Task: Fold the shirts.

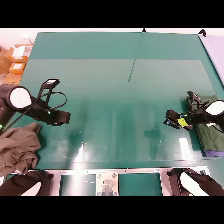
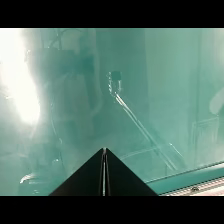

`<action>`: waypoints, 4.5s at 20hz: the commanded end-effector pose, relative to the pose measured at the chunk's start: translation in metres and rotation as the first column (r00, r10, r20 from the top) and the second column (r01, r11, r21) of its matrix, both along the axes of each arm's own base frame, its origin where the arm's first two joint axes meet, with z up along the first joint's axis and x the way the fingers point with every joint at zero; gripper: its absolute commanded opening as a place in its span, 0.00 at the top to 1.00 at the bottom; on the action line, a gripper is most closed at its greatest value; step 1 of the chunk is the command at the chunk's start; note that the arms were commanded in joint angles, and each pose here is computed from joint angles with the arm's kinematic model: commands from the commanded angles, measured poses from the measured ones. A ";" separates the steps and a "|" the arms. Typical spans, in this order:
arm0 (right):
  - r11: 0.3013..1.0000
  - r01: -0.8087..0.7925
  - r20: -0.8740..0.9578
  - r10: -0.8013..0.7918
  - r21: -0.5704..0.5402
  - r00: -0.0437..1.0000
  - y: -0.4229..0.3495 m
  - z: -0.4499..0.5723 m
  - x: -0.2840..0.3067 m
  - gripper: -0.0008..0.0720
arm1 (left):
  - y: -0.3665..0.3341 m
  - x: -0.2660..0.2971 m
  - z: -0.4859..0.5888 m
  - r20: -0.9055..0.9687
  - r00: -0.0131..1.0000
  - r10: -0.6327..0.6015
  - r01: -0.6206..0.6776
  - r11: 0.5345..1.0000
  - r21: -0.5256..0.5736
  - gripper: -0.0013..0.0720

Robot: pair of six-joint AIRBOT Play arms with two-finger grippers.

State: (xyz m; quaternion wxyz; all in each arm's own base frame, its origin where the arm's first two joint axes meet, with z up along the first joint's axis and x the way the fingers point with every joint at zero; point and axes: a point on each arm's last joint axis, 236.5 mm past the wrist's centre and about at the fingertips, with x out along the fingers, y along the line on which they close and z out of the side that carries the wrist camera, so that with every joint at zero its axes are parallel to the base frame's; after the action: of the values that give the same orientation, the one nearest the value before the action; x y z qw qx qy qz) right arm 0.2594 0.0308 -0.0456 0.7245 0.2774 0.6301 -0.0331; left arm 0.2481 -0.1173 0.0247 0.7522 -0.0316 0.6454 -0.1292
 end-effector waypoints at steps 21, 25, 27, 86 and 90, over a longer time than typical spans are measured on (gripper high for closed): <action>1.000 0.003 0.009 -0.003 -0.003 1.000 -0.001 0.000 0.002 0.97 | -0.007 0.034 0.009 0.139 0.989 0.043 -0.037 0.998 -0.043 0.94; 1.000 0.019 0.050 -0.019 -0.015 0.999 -0.004 0.002 0.012 0.97 | 0.097 0.026 0.008 0.125 0.990 0.070 -0.114 0.916 0.384 0.58; 1.000 0.019 0.050 -0.019 -0.015 0.999 -0.004 0.002 0.012 0.97 | 0.155 0.016 0.017 0.122 0.983 0.134 -0.180 0.799 0.574 0.01; 0.979 -0.072 0.099 0.054 0.191 0.994 0.134 -0.060 0.031 0.87 | -0.015 0.165 -0.118 -0.131 0.990 0.045 -0.084 0.948 -0.306 0.02; 0.971 -0.152 0.195 0.116 0.183 0.974 0.142 -0.033 0.057 0.97 | -0.044 0.152 -0.122 -0.122 0.991 -0.061 0.021 0.952 -0.305 0.79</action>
State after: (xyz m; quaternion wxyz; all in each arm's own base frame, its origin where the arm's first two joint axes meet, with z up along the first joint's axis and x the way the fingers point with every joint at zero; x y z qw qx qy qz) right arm 0.2998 0.1687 -0.0930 0.7327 0.3183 0.5957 0.0833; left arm 0.4071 -0.1421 -0.0972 0.6974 -0.1593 0.6666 -0.2096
